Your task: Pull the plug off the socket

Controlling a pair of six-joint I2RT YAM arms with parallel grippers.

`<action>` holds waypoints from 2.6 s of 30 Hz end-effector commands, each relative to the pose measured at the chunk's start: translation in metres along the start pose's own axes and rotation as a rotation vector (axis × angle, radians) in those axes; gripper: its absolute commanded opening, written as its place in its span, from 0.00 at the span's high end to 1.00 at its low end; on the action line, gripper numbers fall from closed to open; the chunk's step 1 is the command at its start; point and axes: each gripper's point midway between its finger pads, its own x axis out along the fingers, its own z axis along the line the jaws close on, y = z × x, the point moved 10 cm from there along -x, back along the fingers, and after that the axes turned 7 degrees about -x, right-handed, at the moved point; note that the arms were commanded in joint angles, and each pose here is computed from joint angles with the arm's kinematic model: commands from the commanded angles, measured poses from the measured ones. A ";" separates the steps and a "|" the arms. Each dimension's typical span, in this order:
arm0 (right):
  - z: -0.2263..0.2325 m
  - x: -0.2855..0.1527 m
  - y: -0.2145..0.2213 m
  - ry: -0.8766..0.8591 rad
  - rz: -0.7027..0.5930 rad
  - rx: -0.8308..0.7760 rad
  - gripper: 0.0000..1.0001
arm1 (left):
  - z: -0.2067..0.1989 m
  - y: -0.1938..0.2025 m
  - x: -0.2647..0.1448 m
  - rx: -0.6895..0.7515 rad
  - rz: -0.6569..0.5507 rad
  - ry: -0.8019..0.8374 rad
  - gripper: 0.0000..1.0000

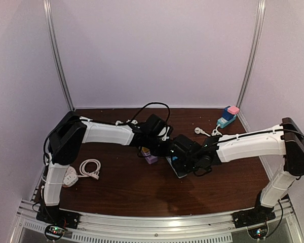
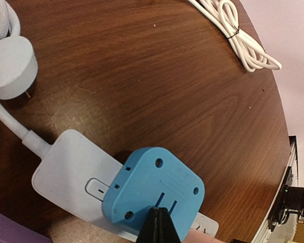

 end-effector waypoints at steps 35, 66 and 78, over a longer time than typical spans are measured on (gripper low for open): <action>-0.024 -0.024 -0.033 -0.115 -0.146 0.130 1.00 | 0.073 0.058 0.040 -0.001 0.237 -0.399 1.00; -0.044 -0.022 -0.032 -0.091 -0.145 0.179 1.00 | 0.084 0.069 0.041 0.018 0.274 -0.419 1.00; -0.012 -0.034 -0.031 -0.047 -0.206 0.061 1.00 | 0.088 0.069 0.042 0.017 0.278 -0.430 1.00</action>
